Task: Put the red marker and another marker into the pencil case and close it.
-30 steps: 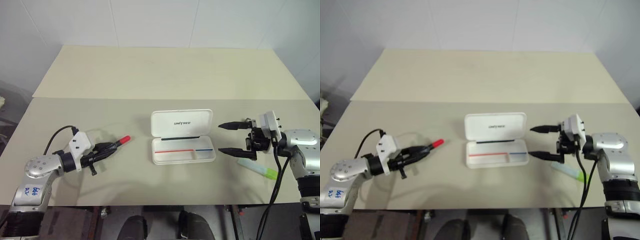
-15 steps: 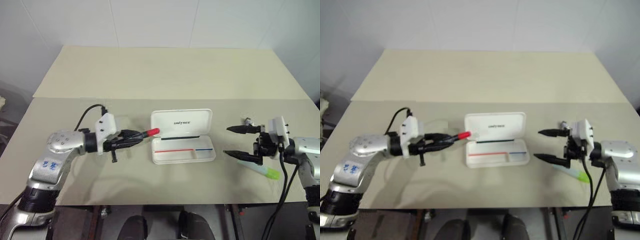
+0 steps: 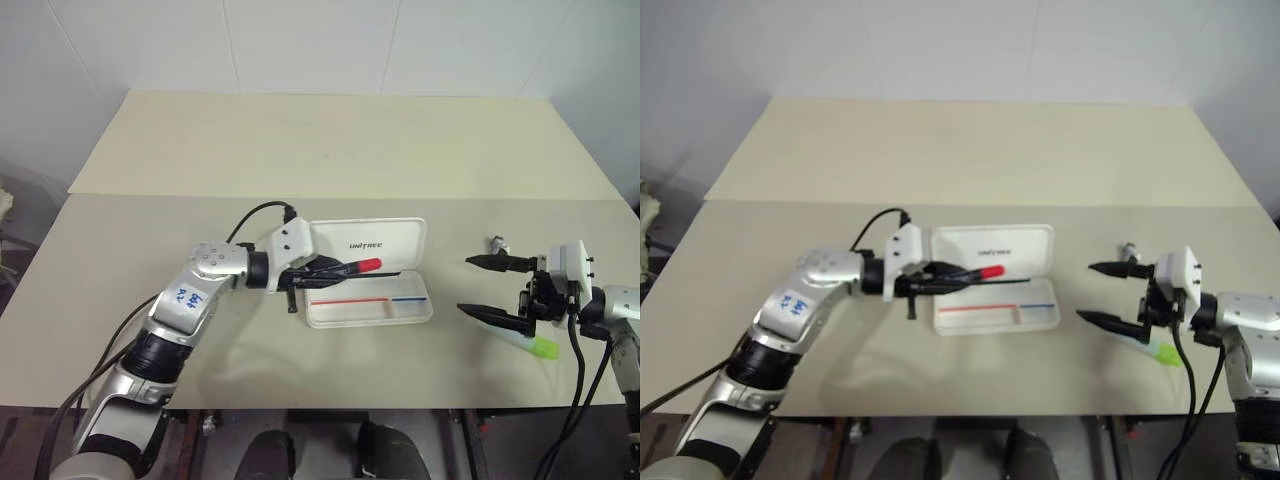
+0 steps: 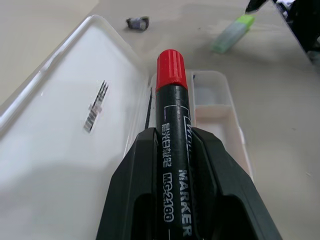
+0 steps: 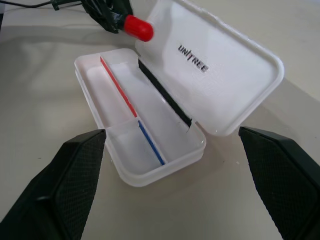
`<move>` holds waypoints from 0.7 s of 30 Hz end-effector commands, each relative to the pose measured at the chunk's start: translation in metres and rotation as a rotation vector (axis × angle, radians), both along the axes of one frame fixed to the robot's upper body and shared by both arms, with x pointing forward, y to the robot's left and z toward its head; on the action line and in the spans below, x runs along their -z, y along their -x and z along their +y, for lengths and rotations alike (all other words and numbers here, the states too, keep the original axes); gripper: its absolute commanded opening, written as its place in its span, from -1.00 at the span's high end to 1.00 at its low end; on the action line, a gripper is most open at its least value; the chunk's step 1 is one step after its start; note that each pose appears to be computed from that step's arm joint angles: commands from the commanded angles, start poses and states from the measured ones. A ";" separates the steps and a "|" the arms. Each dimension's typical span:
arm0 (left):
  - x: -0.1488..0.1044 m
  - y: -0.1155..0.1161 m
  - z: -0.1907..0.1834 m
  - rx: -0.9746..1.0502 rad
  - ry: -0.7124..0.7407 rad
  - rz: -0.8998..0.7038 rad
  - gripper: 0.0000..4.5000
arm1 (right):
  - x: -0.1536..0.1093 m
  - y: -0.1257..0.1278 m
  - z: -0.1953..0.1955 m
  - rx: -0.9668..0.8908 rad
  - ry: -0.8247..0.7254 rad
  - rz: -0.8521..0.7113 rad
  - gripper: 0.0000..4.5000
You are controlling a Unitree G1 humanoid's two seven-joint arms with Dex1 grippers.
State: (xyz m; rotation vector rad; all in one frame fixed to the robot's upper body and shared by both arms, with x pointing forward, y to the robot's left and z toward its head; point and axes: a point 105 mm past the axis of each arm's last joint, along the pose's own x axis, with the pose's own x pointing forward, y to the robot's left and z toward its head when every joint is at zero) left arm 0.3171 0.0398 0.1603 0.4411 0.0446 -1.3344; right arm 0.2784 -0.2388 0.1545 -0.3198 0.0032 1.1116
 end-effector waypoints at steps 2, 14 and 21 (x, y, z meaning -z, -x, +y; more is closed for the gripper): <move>-0.003 0.000 -0.012 0.027 -0.014 -0.034 0.72 | -0.014 0.003 -0.002 0.019 -0.012 -0.055 -1.00; 0.015 -0.013 -0.028 0.010 -0.051 -0.026 0.72 | -0.015 0.008 0.005 0.032 -0.026 -0.060 -1.00; 0.011 -0.007 -0.040 0.065 0.002 -0.007 -0.16 | -0.015 0.009 0.009 0.033 -0.034 -0.056 -1.00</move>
